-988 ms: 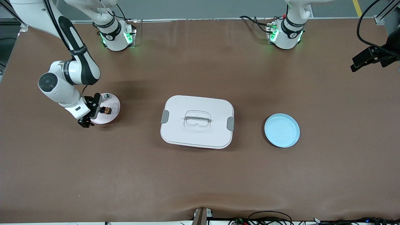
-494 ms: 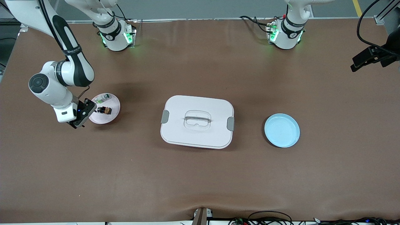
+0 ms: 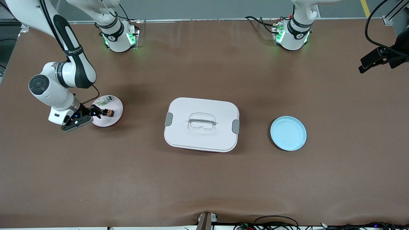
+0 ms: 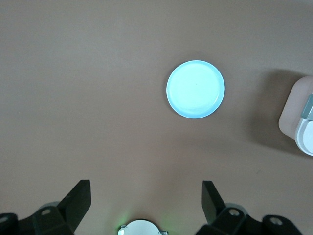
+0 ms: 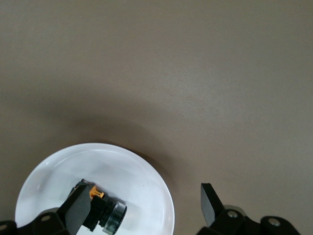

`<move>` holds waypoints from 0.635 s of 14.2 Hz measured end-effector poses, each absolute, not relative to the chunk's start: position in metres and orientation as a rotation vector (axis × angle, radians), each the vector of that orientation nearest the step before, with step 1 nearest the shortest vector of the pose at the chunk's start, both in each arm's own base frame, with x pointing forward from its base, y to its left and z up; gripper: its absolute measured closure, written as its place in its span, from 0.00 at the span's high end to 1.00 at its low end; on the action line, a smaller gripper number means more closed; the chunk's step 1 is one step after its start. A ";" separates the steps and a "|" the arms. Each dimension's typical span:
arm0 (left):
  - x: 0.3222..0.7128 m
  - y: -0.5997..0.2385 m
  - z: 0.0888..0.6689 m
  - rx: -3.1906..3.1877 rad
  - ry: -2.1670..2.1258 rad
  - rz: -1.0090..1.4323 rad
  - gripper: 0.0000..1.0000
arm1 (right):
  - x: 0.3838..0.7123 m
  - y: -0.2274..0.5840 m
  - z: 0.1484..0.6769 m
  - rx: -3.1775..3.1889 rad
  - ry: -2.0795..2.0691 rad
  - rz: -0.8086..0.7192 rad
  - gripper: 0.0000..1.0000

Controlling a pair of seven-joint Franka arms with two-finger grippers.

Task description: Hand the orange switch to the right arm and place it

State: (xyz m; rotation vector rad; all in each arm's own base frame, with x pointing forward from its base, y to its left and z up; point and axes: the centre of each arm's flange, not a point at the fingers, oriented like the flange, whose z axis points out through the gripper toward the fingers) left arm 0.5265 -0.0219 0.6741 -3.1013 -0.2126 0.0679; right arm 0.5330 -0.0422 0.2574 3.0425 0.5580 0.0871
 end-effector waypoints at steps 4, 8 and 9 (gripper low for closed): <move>0.526 -0.022 0.674 -3.101 -0.212 0.067 1.00 | 0.536 -0.043 0.279 3.087 0.181 0.158 1.00; 0.526 -0.022 0.674 -3.102 -0.212 0.067 1.00 | 0.535 -0.042 0.301 3.096 -0.119 0.192 1.00; 0.526 -0.022 0.674 -3.105 -0.211 0.067 1.00 | 0.533 -0.042 0.303 3.096 -0.128 0.173 1.00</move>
